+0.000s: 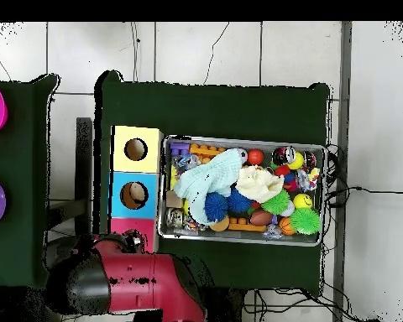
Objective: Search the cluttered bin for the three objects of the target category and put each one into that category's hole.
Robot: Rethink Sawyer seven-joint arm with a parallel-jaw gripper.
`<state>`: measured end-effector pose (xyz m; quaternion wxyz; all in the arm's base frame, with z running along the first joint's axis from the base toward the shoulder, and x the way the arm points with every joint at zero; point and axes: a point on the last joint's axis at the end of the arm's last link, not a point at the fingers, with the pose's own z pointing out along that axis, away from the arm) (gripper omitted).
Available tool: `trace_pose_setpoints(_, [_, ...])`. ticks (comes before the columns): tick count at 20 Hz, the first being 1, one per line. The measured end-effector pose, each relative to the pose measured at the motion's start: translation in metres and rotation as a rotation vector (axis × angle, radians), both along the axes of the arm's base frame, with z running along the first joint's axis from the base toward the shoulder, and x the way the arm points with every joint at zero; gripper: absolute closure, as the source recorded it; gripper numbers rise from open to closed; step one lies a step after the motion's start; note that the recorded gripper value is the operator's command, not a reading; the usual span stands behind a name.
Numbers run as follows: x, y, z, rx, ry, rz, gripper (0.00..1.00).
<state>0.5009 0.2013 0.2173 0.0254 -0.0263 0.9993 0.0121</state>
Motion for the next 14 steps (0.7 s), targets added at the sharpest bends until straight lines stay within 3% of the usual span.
trace_pose_setpoints(9, [0.057,-0.026,-0.028,-0.062,-0.010,-0.241,0.00])
trace_pose_setpoints(14, [0.075,-0.052,-0.051,-0.075,0.009,-0.335,0.00])
